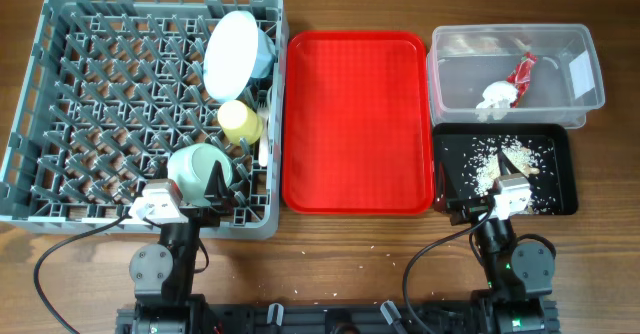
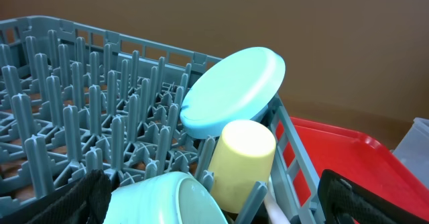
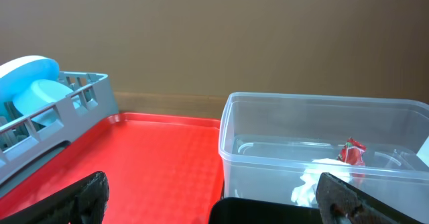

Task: Sort waste into correct bins and load items into the dishwasher rack

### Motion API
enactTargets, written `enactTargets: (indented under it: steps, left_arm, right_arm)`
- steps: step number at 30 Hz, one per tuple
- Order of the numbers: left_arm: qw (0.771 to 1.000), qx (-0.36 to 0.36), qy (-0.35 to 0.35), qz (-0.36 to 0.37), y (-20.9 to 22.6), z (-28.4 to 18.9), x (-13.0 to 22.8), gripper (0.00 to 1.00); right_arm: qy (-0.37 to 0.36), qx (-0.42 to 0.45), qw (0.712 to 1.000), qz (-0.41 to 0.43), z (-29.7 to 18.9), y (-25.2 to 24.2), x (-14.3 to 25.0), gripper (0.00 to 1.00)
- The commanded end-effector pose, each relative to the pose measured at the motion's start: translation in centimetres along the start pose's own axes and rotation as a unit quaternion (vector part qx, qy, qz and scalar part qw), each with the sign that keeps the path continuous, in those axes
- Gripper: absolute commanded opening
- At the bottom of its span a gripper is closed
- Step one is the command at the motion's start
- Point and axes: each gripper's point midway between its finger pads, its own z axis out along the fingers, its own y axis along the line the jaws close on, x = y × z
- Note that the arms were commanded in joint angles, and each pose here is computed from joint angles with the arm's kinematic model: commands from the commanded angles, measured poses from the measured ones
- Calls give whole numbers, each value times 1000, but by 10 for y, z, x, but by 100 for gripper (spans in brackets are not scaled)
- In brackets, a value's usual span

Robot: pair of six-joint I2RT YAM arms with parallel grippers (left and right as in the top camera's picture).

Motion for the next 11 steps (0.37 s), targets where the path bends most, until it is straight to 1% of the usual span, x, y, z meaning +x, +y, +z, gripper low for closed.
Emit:
enactTargets:
  steps: [1, 11]
  left_arm:
    - [1000, 2, 0, 10, -1, 0, 1, 100]
    - [1000, 2, 0, 10, -1, 0, 1, 100]
  right_arm:
    - [-5, 2, 1000, -6, 0, 0, -2, 100]
    - [-5, 2, 1000, -7, 0, 0, -2, 100]
